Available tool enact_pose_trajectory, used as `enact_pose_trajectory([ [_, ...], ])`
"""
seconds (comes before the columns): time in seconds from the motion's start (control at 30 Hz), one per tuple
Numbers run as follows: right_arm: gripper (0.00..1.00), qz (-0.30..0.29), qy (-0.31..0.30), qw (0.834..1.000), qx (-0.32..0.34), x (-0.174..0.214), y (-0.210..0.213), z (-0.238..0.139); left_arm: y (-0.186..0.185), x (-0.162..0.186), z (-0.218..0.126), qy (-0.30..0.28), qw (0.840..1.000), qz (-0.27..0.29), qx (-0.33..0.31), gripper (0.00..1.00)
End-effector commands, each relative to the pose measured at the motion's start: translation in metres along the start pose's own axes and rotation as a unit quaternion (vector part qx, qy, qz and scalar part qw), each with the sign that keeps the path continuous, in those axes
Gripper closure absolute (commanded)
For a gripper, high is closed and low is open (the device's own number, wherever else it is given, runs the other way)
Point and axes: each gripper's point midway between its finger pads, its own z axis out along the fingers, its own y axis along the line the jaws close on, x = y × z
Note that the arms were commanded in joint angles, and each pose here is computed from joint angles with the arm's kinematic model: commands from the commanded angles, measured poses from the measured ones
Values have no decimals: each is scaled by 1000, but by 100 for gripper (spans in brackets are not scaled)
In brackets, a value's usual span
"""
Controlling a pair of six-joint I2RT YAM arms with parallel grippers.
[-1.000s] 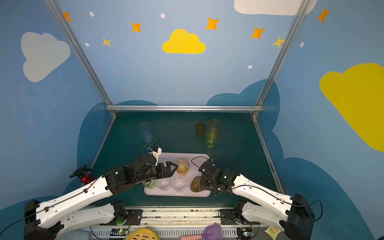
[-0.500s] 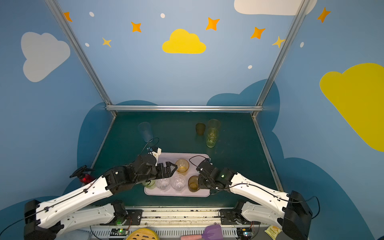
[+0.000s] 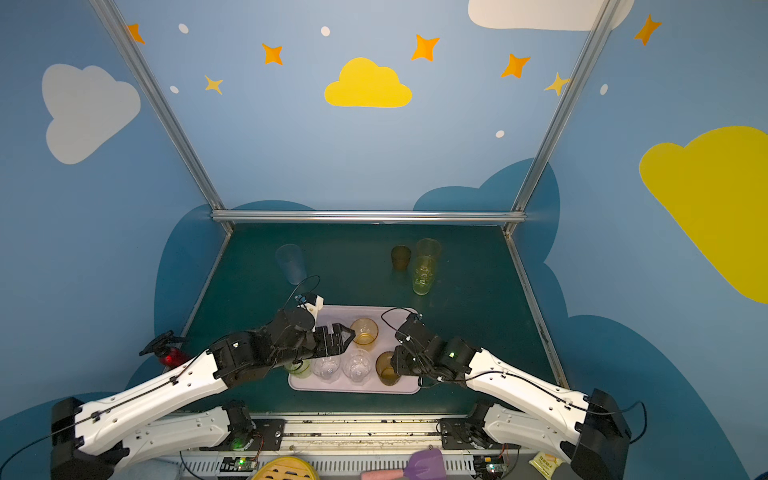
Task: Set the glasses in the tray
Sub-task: 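Lower the olive dotted glass onto the tray's near corner, then open the right gripper and draw it back while the left gripper rises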
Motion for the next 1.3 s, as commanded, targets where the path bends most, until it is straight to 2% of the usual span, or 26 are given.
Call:
enact_pose_trajectory([
  [0.0, 52, 2, -12, 1000, -24, -5, 10, -8, -3, -5, -3, -8, 1000, 12, -2, 0],
  [0.07, 47, 2, -16, 1000, -27, -5, 10, -11, -5, -6, -3, -9, 1000, 12, 0, 0],
  [0.47, 39, 4, -32, 999, -36, -10, 9, -21, -6, -9, 2, -9, 1000, 18, -10, 0],
  [0.97, 37, 8, -56, 996, -65, -15, 8, -41, -13, -20, 10, -21, 999, 27, -20, 0],
  [1.27, 36, 6, -56, 995, -86, -14, 5, -53, -8, -38, 23, -38, 999, 3, -32, 0],
])
